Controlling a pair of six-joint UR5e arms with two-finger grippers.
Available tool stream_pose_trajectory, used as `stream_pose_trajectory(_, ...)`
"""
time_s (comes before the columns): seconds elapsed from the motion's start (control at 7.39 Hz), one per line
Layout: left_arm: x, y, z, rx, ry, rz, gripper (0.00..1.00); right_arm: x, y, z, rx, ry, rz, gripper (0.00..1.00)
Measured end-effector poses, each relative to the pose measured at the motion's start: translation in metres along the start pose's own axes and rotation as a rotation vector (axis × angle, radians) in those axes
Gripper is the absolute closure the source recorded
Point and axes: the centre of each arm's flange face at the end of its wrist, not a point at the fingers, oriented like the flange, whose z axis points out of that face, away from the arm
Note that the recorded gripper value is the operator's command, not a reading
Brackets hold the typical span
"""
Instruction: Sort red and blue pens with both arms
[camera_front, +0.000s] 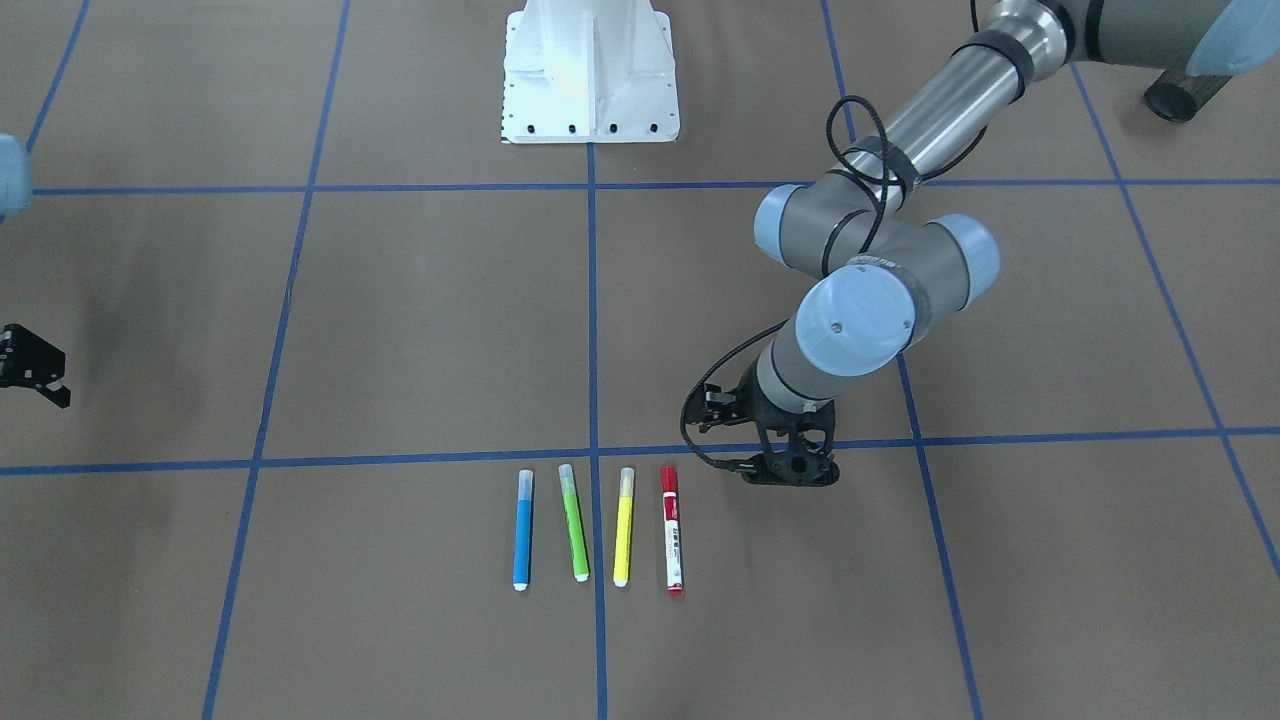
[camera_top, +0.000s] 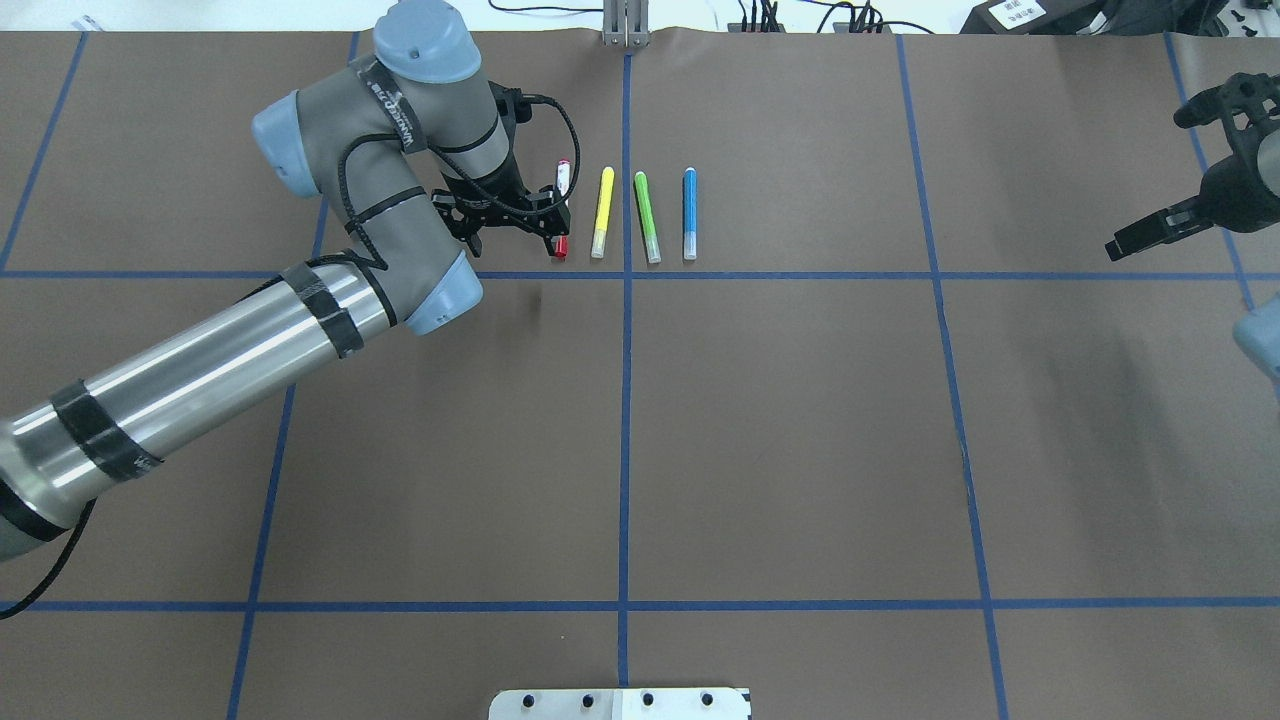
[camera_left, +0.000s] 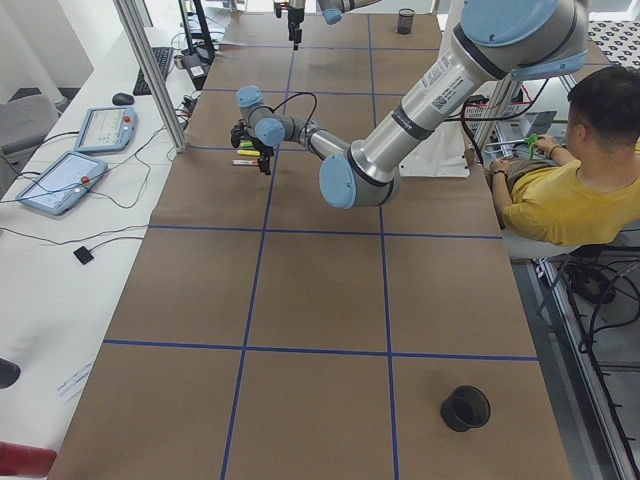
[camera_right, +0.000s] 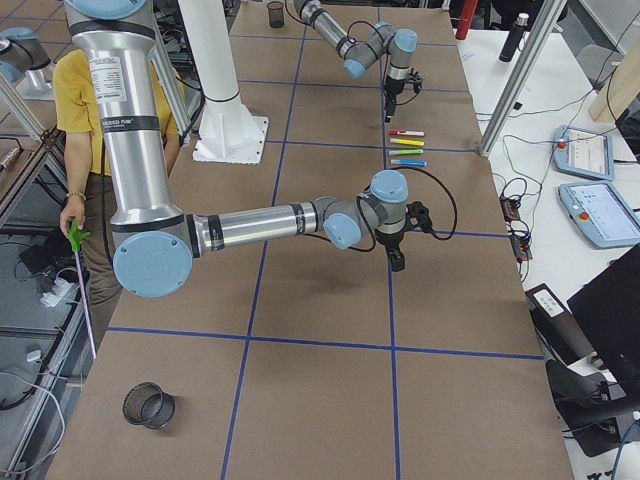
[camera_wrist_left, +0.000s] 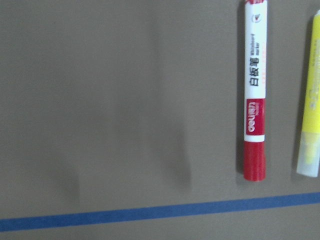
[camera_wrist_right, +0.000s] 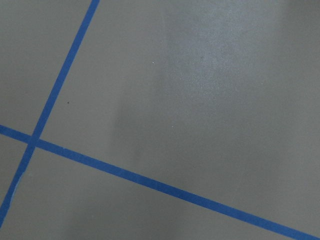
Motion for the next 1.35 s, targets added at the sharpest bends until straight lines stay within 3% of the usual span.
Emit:
stream_pose_trajectory(0.41, 0.01, -0.014, 0.006, 0.007, -0.025, -0.02, 0.04, 0.002, 0.002, 0.002, -0.004, 0.002, 0.003, 0.0)
stream_pose_trajectory(0.54, 0.015, -0.018, 0.005, 0.017, -0.03, -0.019, 0.13, 0.002, 0.002, 0.002, -0.004, 0.002, 0.003, 0.0)
stream_pose_trajectory(0.68, 0.019, -0.022, 0.006, 0.024, -0.033, -0.019, 0.33, 0.002, 0.002, 0.002, -0.004, 0.002, 0.003, 0.0)
stream_pose_trajectory(0.81, 0.021, -0.026, 0.008, 0.03, -0.035, -0.018, 0.39, 0.002, 0.002, 0.002, -0.005, 0.001, 0.003, 0.0)
stream_pose_trajectory(1.35, 0.04, -0.028, 0.017, 0.062, -0.048, -0.024, 0.44, 0.001, 0.002, 0.001, -0.004, 0.0, 0.001, 0.0)
